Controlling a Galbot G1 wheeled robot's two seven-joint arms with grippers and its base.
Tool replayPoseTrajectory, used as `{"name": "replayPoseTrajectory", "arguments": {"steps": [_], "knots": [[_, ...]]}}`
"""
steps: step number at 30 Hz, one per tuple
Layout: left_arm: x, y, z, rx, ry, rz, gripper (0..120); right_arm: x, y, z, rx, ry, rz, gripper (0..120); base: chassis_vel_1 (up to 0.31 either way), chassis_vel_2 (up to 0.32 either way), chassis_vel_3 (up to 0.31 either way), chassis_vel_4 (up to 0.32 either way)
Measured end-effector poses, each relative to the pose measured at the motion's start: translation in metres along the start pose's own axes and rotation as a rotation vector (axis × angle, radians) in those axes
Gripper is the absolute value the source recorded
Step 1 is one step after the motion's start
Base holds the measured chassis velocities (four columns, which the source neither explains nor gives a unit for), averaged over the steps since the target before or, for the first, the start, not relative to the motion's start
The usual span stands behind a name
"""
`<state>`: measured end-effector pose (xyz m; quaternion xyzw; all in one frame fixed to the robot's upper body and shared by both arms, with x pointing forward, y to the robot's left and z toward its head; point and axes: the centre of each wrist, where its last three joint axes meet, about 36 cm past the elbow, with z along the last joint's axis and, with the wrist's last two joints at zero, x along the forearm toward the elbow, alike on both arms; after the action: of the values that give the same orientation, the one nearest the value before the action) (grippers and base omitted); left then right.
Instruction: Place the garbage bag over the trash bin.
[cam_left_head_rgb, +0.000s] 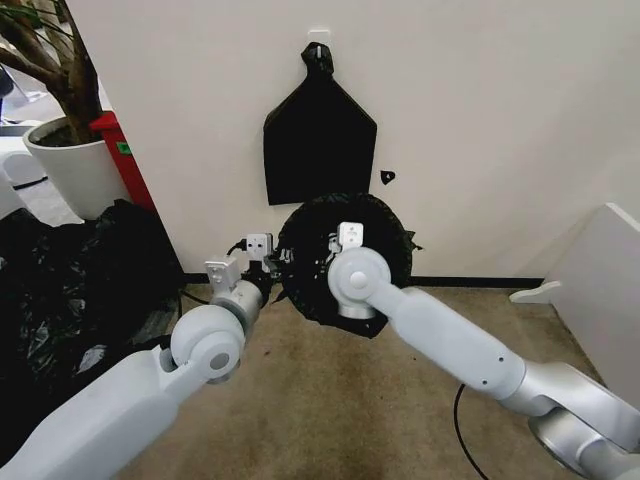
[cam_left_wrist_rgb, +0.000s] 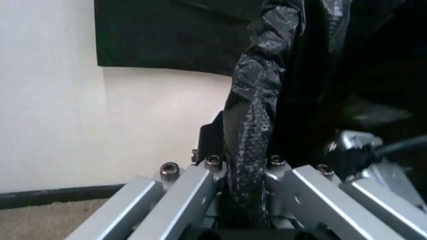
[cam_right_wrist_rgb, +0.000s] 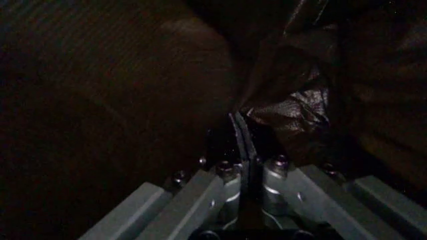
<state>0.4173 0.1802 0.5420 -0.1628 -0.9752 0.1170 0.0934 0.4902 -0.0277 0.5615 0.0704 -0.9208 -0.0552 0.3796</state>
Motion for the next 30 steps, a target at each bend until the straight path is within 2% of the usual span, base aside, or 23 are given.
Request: {"name": "replayPoseTrajectory", "arguments": {"steps": [3,9,15,22,30], "knots": [[-0.002,0.000,-0.001,0.003,-0.003,0.000,1,0.001,0.001,-0.002,0.001,-0.008,-0.002,0,0.000,0.000,0.000,0.000],[-0.004,-0.001,-0.001,0.007,-0.001,0.002,1,0.010,-0.007,-0.028,-0.022,-0.071,0.010,0,0.000,0.000,0.000,0.000],[-0.005,-0.001,0.001,0.006,0.002,-0.001,1,0.021,-0.015,-0.032,-0.007,-0.109,0.015,0,0.000,0.000,0.000,0.000],[-0.005,0.000,-0.003,0.001,-0.004,-0.001,1,-0.003,-0.033,-0.023,0.007,-0.084,0.080,0,0.000,0.000,0.000,0.000],[-0.003,-0.004,-0.006,0.006,-0.008,0.014,1,-0.027,-0.040,-0.020,-0.008,-0.061,0.100,0,0.000,0.000,0.000,0.000]]}}
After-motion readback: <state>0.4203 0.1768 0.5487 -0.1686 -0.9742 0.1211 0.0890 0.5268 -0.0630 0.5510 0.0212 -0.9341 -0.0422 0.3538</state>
